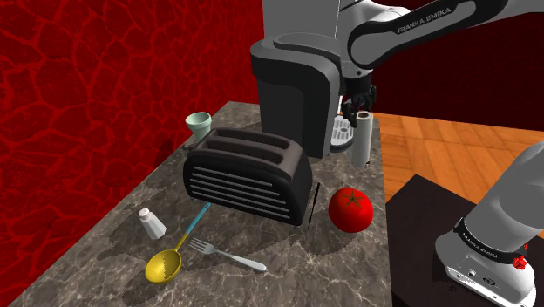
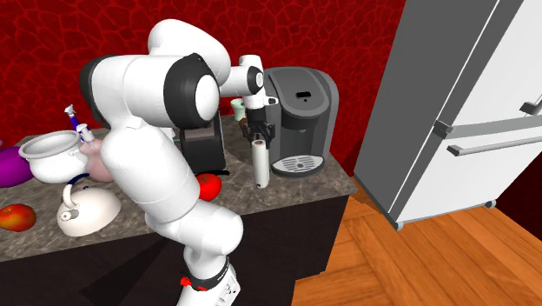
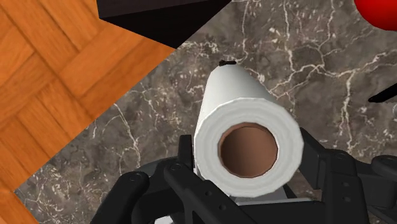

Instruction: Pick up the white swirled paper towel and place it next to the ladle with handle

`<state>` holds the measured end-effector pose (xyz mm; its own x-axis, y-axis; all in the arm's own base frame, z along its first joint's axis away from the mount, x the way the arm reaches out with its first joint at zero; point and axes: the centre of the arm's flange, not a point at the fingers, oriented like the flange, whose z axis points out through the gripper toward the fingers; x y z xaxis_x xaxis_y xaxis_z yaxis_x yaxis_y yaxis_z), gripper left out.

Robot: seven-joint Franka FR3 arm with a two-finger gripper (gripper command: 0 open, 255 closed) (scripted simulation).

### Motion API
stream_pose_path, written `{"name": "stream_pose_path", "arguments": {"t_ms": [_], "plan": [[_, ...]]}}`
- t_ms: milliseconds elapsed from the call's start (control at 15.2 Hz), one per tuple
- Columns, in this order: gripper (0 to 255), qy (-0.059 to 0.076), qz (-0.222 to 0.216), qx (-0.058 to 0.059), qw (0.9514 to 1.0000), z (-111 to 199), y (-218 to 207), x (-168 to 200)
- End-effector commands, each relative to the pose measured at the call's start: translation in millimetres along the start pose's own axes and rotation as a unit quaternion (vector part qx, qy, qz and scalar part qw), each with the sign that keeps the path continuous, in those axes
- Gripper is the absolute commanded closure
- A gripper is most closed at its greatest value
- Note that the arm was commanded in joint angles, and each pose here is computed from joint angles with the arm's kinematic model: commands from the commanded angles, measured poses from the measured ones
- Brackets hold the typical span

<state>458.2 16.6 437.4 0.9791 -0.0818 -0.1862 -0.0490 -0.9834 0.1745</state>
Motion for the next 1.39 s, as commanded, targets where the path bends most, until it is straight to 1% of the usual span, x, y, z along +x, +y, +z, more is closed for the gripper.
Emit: {"name": "stream_pose_path", "arguments": {"t_ms": [0,1320], "plan": [[255,0.0,0.0,0.0,1.0,-10.9,1.4,-1.8],[255,0.0,0.0,0.0,1.0,-113.0,19.8,-21.5]]}}
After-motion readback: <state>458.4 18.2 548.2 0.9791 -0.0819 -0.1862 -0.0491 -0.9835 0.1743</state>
